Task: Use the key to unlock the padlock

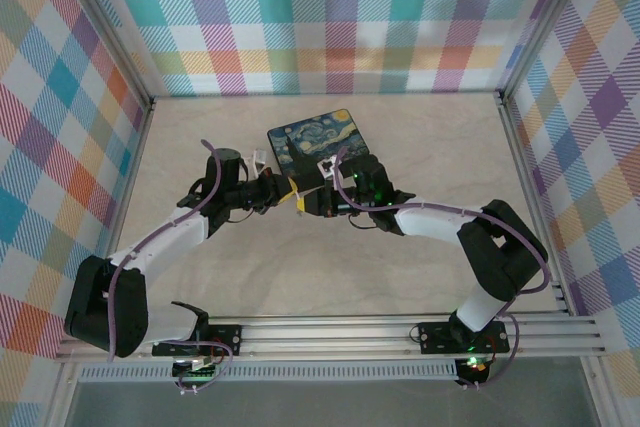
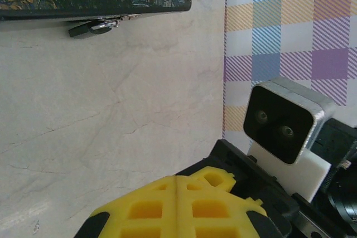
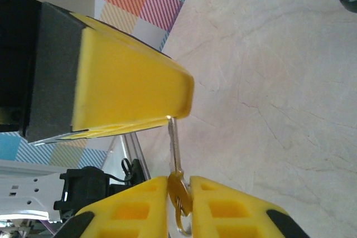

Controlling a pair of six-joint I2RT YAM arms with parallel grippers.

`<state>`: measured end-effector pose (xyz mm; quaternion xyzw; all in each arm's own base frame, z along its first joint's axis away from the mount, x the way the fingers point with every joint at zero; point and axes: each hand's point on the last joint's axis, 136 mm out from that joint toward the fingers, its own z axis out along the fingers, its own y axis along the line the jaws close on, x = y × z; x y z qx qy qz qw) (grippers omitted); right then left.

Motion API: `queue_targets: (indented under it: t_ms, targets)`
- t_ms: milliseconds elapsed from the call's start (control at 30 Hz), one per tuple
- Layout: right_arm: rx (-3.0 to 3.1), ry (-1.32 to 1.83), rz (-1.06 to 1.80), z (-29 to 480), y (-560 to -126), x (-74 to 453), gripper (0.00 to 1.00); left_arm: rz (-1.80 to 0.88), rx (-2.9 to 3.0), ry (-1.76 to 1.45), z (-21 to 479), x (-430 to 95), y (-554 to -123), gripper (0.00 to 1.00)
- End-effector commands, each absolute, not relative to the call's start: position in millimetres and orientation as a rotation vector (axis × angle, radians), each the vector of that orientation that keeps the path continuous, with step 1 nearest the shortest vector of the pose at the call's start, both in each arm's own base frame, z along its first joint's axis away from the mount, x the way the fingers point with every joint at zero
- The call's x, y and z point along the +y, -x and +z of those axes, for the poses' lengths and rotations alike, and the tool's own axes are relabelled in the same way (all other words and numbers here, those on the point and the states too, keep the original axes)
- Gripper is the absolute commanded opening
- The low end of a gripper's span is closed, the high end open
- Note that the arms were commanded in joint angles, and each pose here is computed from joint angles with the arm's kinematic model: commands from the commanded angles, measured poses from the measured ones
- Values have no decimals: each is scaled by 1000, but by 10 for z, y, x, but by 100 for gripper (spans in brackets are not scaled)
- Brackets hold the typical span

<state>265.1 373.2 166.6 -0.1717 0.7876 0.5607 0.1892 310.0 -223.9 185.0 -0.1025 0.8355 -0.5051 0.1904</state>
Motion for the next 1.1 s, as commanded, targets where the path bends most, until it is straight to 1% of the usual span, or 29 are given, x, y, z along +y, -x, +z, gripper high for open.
queue_targets:
  t_ms: [0, 233, 267, 333, 467, 533, 600, 733, 800, 933, 1067]
  targets:
    - [2180, 497, 1607, 1696, -2640, 3721, 13, -1447, 2296, 242, 2034, -2272, -3086, 0]
    - [2178, 498, 1554, 1703, -2632, 3625, 6, -1424, 2296, 264, 2023, -2230, -3102, 0]
    - [2184, 500, 1546, 1690, -2630, 3613, 6, -1421, 2297, 267, 2022, -2226, -3102, 2]
    - [2195, 508, 1522, 1665, -2623, 3590, 6, -1410, 2297, 272, 2025, -2213, -3111, 18]
    - [2213, 528, 1478, 1630, -2604, 3546, 5, -1397, 2291, 274, 2047, -2184, -3118, 35]
    - [2226, 532, 1452, 1612, -2602, 3521, 5, -1385, 2296, 262, 2049, -2179, -3112, 40]
    - [2240, 536, 1421, 1583, -2598, 3494, 4, -1355, 2311, 240, 2038, -2165, -3100, 42]
    - [2270, 528, 1393, 1531, -2606, 3414, 3, -1117, 2417, 197, 1840, -2046, -3061, 47]
    - [2324, 519, 1362, 1446, -2622, 3315, 2, -979, 2484, 206, 1674, -1984, -3047, 52]
    - [2463, 374, 1248, 1219, -2751, 2855, 0, -754, 2557, 224, 1412, -1988, -3140, 60]
    - [2505, 273, 1149, 1191, -2771, 2460, 1, -606, 2548, 217, 1330, -2249, -3359, 64]
